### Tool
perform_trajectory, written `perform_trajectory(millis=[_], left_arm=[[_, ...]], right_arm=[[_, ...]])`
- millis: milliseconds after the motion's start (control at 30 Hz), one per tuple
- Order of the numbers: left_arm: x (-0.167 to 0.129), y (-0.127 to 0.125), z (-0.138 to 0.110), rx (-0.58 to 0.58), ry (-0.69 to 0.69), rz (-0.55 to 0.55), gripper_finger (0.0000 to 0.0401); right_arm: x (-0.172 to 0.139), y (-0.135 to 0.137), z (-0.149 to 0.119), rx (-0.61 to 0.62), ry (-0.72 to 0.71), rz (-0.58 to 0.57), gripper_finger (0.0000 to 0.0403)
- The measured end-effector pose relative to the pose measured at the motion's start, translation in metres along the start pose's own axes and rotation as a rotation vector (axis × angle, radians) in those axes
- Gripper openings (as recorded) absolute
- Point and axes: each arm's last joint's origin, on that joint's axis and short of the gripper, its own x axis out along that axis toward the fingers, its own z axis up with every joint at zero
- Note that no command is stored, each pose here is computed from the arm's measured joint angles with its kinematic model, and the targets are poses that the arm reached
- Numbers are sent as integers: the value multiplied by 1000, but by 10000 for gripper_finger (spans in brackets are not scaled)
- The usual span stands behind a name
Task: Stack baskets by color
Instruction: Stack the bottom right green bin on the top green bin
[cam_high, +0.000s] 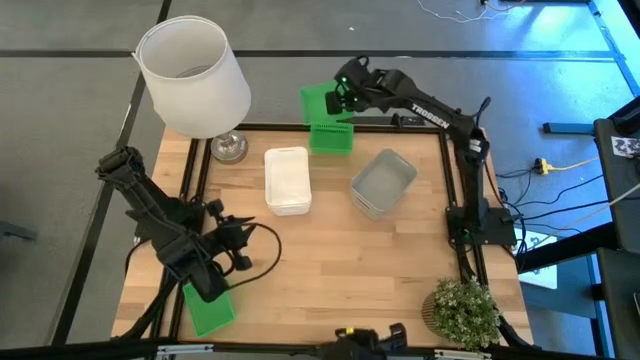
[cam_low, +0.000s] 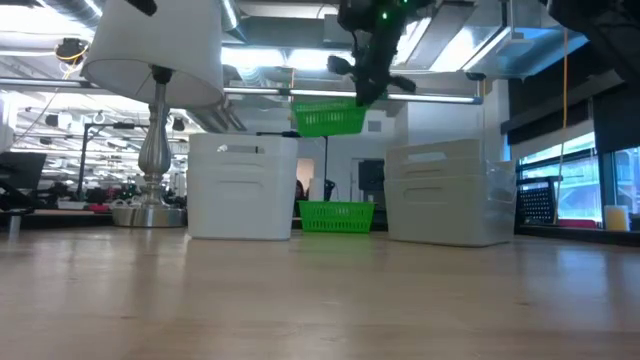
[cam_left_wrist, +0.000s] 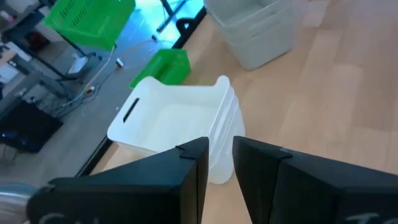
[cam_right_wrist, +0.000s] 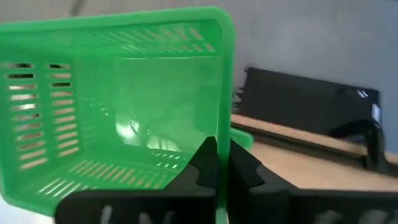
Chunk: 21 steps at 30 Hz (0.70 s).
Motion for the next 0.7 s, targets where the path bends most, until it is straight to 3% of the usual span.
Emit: perform_trajectory(millis=[267,700], left_arm=[[3,5,-1,45,29,29,65],[3,6,-2,61,33,36,65]], right_arm=[[52,-22,-18,61,136,-29,2],[110,-40,-54,123,179,-8,2]])
